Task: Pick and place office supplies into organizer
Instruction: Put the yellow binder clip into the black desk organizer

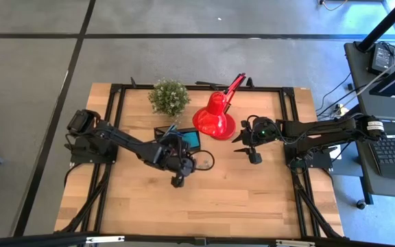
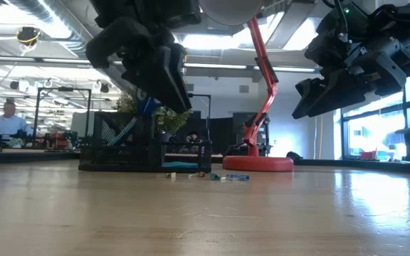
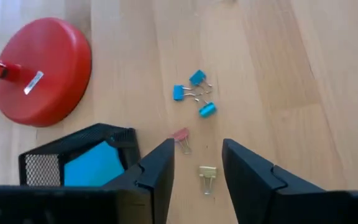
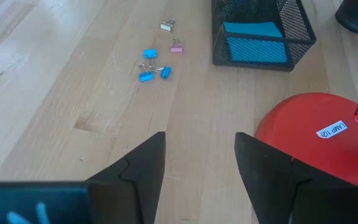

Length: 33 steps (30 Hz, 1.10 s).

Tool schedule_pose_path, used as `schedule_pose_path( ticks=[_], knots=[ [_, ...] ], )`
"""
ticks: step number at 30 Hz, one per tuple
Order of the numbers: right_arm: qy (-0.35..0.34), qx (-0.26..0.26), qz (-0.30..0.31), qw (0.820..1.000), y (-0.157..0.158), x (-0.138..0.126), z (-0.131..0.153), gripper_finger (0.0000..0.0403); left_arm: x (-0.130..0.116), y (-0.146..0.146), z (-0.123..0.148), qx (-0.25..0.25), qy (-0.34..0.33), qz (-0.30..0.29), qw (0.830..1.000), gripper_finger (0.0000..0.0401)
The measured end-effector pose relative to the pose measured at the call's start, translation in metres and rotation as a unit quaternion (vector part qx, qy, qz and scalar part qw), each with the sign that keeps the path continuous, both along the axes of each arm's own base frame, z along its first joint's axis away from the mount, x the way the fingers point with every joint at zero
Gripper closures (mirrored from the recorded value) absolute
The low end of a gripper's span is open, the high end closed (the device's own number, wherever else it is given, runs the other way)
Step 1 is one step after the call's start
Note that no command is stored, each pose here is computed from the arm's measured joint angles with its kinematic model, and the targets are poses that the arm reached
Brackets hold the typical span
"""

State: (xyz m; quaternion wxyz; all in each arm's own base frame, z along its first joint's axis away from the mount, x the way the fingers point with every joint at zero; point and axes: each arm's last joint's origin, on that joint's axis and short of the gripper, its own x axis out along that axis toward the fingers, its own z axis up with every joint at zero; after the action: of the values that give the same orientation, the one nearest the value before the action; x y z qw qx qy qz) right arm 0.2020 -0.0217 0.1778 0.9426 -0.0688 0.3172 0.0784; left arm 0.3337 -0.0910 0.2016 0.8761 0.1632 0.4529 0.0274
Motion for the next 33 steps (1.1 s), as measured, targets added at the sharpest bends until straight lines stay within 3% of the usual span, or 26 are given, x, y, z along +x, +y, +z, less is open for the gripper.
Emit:
schedule_pose_path(
  ticks=[6, 15, 24, 33],
  knots=[
    [0.000, 0.000, 0.000, 1.000, 0.000, 0.000, 0.000, 0.0208, 0.002, 0.012, -0.003, -0.038, 0.012, 0.004, 0.999, 0.0261],
    [0.000, 0.000, 0.000, 1.000, 0.000, 0.000, 0.000, 0.0208, -0.007, 0.023, -0.025, -0.047, 0.041, 0.009, 0.998, 0.0260],
    [0.000, 0.000, 0.000, 1.000, 0.000, 0.000, 0.000, 0.0208, -0.004, 0.027, -0.025, -0.055, 0.021, 0.013, 0.998, 0.0260],
    [0.002, 0.000, 0.000, 1.000, 0.000, 0.000, 0.000, 0.0208, 0.003, 0.027, -0.049, -0.064, 0.052, 0.004, 0.997, 0.0260]
  ],
)
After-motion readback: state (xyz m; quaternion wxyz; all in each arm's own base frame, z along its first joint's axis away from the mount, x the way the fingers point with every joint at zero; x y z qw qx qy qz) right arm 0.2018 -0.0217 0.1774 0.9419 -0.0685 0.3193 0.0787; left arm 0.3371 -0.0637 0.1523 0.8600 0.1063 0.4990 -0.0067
